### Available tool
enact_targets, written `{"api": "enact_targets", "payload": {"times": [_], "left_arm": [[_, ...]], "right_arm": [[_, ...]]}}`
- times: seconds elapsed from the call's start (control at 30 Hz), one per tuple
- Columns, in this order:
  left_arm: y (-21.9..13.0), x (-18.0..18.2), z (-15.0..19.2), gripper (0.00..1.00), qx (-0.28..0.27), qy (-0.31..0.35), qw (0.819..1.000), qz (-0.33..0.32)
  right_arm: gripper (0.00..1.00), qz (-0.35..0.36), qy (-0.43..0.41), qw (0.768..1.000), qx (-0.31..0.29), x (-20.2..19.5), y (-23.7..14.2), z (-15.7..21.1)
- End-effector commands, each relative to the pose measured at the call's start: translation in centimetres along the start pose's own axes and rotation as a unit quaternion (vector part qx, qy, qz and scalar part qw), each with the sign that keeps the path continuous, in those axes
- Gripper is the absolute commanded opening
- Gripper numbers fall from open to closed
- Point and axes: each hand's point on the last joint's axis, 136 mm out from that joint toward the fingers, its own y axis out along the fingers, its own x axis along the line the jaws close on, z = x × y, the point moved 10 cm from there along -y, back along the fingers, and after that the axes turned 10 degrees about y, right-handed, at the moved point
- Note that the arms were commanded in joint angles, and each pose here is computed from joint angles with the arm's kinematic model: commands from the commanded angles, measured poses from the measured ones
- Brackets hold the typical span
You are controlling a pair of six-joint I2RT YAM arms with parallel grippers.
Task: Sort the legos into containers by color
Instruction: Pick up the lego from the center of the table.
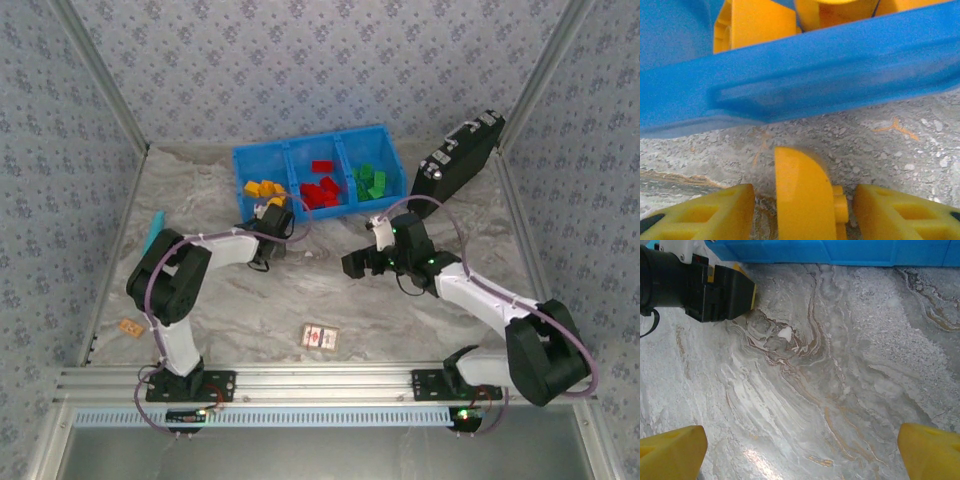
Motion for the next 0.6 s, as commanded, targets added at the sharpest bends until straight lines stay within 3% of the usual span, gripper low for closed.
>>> {"api": "enact_targets", "payload": {"times": [0.0,0.2,0.57], "left_arm": [[1.4,-0.7,-0.4,0.54,-0.001,-0.003,1.000,0.022],[1.7,-0.7,-0.1,0.39,0.003,-0.002,0.999,0.032],[0.4,0.0,1.7,0.27,0.016,-0.010,0.999,0.044]], "right_arm": [[1.00,0.007,-0.009,1.000,-0.006,-0.2,0.2,-0.4],[1.00,0.010,-0.005,1.000,0.000,-0.4,0.7,-0.4],[1.00,0.004,-0.005,1.000,-0.003,-0.1,0.6,-0.6]]}}
